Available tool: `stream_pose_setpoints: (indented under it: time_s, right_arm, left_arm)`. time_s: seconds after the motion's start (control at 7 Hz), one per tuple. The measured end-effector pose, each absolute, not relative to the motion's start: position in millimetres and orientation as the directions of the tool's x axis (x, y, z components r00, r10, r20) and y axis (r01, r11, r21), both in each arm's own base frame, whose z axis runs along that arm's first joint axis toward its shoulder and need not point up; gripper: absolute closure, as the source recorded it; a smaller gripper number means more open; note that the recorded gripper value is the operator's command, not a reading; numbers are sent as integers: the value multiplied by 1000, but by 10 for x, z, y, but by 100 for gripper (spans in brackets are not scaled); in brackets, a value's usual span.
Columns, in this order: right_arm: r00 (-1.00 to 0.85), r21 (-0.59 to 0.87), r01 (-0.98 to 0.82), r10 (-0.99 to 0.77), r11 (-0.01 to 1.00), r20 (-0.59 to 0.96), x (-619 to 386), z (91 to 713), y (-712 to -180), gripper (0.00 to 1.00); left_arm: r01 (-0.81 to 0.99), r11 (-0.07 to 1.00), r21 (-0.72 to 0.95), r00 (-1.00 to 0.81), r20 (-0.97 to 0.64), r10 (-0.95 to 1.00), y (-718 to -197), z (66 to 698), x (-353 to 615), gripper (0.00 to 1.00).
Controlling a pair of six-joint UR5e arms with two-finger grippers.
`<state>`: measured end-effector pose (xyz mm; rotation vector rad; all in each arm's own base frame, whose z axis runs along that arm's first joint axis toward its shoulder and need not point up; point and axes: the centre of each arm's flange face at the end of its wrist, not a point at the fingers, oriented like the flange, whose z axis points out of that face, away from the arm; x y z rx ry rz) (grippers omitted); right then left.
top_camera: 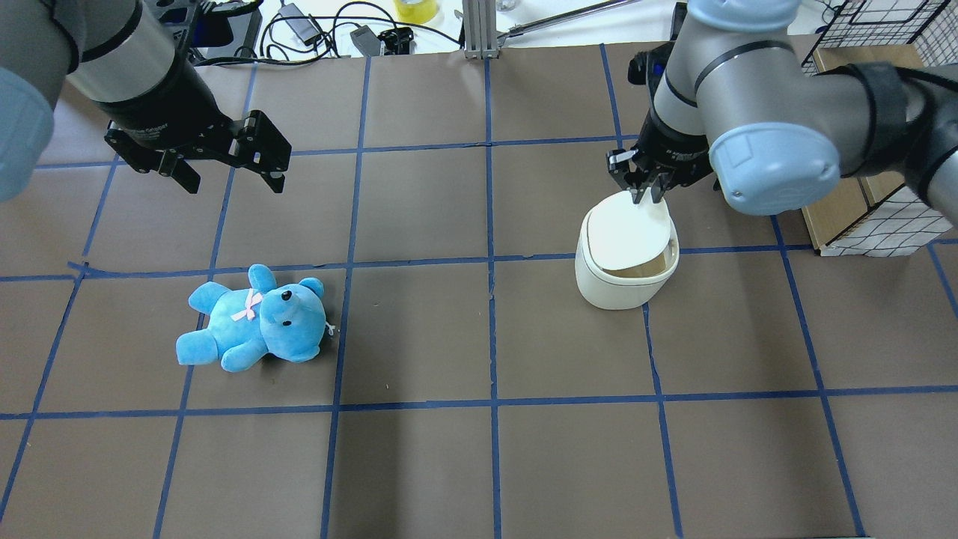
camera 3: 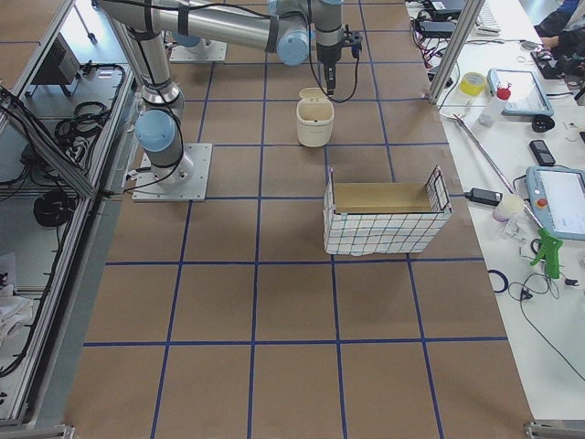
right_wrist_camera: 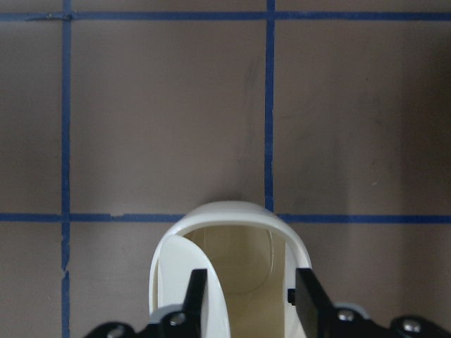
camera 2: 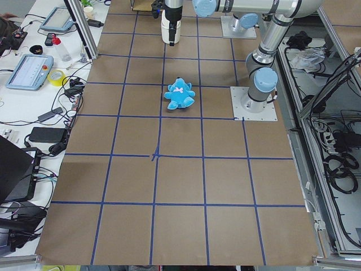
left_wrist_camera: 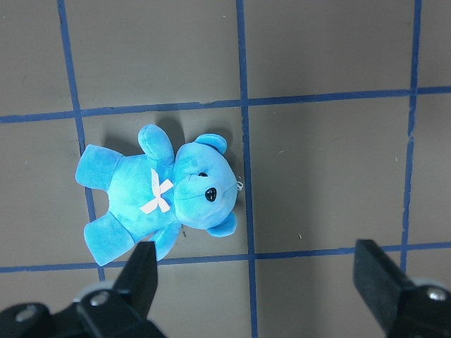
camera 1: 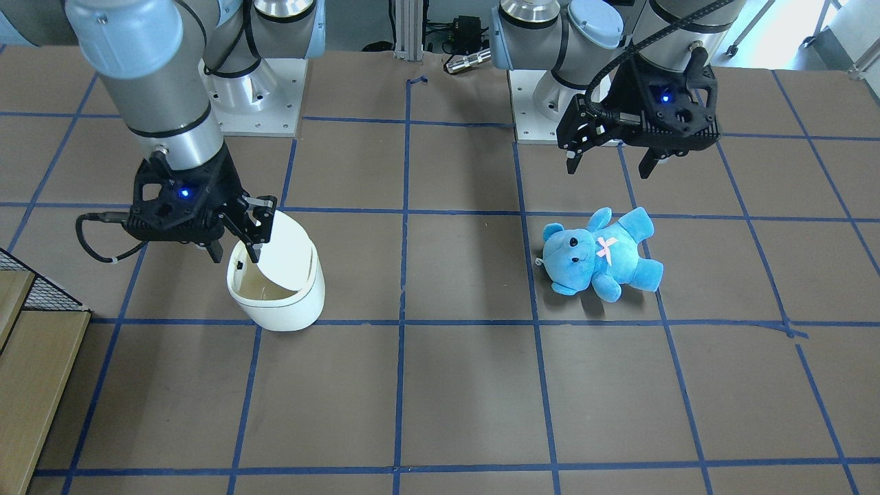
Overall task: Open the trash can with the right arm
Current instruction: 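Raise the right gripper away from the opened trash can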
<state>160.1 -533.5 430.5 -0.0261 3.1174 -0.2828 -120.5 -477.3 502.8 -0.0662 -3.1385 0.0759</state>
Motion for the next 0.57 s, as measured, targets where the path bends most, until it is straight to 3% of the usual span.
stream_pose_setpoints:
  time_s: [0.29, 0.57]
  right_arm:
    - [-999, -220, -13, -25, 975, -49, 1633, 4777, -5360, 0]
    - [-999, -172, -17, -22, 985, -31, 1627, 4941, -5321, 0]
  left_arm:
    - [42, 998, -48, -999, 0, 42, -4773, 5028, -1205, 0]
    - [42, 998, -48, -999, 0, 42, -4773, 5028, -1205, 0]
